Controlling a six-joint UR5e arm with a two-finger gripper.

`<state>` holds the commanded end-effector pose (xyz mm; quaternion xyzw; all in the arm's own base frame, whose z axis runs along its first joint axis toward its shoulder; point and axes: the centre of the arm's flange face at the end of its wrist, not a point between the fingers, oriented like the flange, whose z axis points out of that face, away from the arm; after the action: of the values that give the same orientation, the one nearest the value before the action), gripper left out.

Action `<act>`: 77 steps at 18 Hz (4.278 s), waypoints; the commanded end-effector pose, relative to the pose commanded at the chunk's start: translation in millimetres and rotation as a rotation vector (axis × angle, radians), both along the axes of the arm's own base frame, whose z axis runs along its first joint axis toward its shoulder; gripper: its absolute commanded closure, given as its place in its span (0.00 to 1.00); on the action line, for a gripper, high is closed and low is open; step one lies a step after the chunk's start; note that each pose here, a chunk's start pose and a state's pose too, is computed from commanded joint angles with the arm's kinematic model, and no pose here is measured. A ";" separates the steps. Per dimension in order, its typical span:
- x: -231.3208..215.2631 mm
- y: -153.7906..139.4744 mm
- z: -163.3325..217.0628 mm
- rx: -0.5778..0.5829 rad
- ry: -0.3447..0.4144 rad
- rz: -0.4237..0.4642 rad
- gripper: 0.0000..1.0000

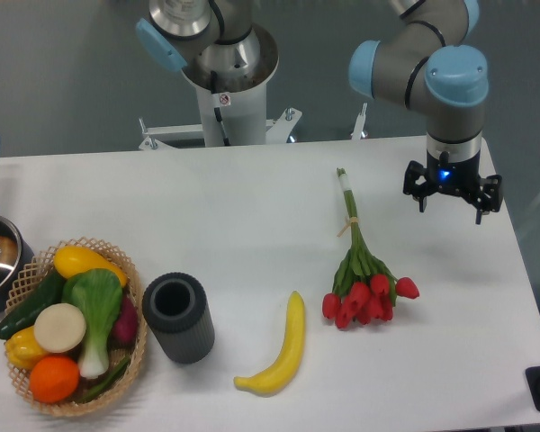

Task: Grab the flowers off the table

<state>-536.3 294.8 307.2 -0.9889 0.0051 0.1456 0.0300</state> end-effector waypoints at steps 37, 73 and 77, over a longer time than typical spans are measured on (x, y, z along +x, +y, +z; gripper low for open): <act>91.7 55.8 -67.4 0.203 -0.262 0.452 0.00; 73.3 83.8 -120.4 0.154 -0.321 0.430 0.39; 73.5 84.7 -120.0 0.153 -0.322 0.428 0.52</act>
<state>-462.8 379.5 187.2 -0.9727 -0.2199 -0.0102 0.0738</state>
